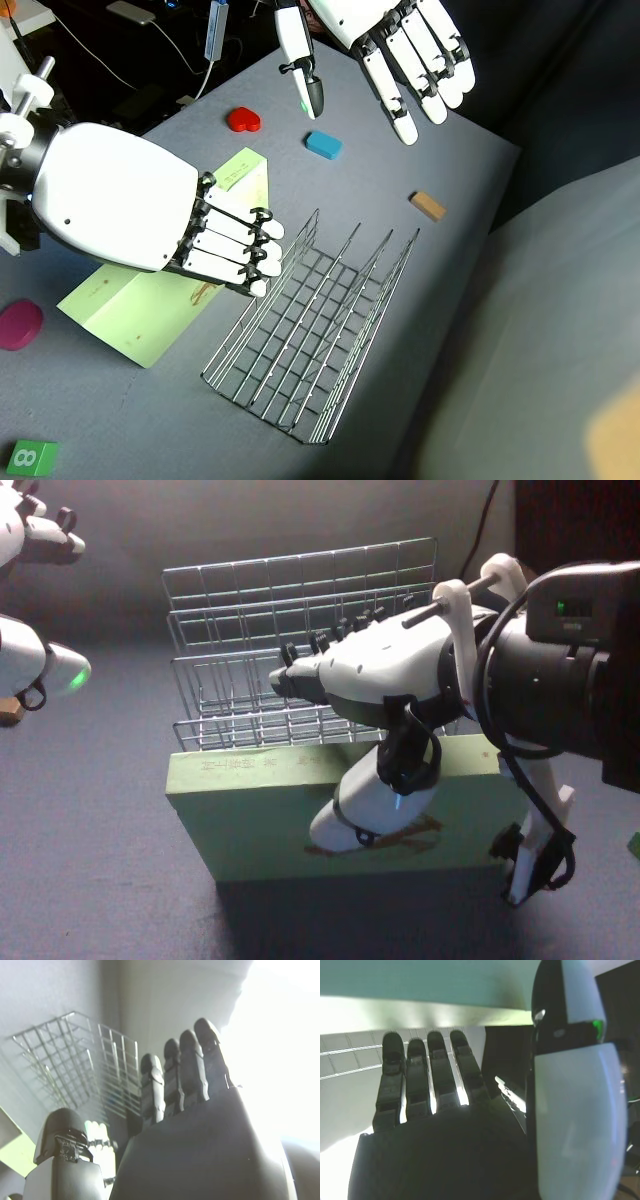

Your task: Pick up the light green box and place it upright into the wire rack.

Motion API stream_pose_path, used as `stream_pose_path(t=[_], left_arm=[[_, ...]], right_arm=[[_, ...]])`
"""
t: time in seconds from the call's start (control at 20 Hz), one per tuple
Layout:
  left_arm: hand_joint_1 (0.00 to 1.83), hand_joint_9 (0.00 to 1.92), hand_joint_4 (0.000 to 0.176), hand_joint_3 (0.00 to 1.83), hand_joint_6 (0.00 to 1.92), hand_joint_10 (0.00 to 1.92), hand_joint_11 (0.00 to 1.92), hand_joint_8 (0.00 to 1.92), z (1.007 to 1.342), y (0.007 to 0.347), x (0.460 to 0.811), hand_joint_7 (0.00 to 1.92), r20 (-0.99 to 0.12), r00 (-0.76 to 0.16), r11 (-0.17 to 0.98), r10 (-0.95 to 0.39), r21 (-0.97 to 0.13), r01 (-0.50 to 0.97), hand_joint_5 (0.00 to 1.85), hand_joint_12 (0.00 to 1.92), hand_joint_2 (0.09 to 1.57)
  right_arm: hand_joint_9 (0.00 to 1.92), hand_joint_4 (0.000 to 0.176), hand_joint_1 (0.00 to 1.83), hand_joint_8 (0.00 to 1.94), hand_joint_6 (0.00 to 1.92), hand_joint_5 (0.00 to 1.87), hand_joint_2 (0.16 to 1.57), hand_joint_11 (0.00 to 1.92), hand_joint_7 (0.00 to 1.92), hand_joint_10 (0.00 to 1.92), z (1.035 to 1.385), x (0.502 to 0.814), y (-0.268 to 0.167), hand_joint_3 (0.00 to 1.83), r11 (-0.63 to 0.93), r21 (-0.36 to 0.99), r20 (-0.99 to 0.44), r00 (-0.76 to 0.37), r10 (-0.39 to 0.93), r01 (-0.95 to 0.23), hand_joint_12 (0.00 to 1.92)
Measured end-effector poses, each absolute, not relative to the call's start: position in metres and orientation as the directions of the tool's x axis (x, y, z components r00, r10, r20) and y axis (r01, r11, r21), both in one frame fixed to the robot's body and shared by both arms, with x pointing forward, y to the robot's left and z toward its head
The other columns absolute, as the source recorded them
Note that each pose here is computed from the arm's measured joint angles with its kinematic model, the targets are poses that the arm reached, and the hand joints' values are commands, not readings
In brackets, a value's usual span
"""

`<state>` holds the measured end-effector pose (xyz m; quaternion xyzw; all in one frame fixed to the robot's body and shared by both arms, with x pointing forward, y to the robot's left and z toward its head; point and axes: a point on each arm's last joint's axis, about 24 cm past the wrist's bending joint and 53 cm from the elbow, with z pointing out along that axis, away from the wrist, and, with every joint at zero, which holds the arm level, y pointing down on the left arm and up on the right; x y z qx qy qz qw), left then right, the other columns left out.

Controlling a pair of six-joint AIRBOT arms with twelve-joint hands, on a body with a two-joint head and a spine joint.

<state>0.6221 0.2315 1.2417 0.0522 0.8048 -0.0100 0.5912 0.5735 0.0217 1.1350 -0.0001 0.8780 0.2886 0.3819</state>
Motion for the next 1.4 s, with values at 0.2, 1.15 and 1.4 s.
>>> stream_pose_path(t=[0.2,1.15,1.4], left_arm=[[0.20,0.11,0.080,0.00,0.00,0.00,0.00,0.00,1.246,0.232,0.623,0.17,-0.956,-0.286,0.995,0.068,0.043,0.093,0.24,0.39,1.16],[0.18,0.12,0.080,0.01,0.00,0.00,0.00,0.00,1.251,0.237,0.623,0.17,-0.957,-0.286,0.998,0.038,0.020,0.063,0.24,0.35,1.19],[0.17,0.13,0.081,0.00,0.00,0.00,0.00,0.00,1.248,0.243,0.620,0.17,-0.951,-0.306,0.998,0.047,0.031,0.056,0.24,0.37,1.19]], right_arm=[[0.10,0.000,0.76,0.01,0.01,0.12,0.95,0.00,0.13,0.01,1.135,0.574,0.021,0.00,0.835,0.502,-0.675,-0.706,0.215,-0.224,0.61],[0.89,0.000,1.24,1.14,1.05,0.83,1.15,0.76,1.01,1.05,1.147,0.572,0.016,0.00,0.833,0.505,-0.677,-0.702,0.221,-0.225,1.44],[0.82,0.000,1.36,1.15,1.08,0.75,1.18,0.74,0.91,1.42,1.191,0.585,0.010,0.00,0.802,0.541,-0.712,-0.645,0.277,-0.253,1.44]])
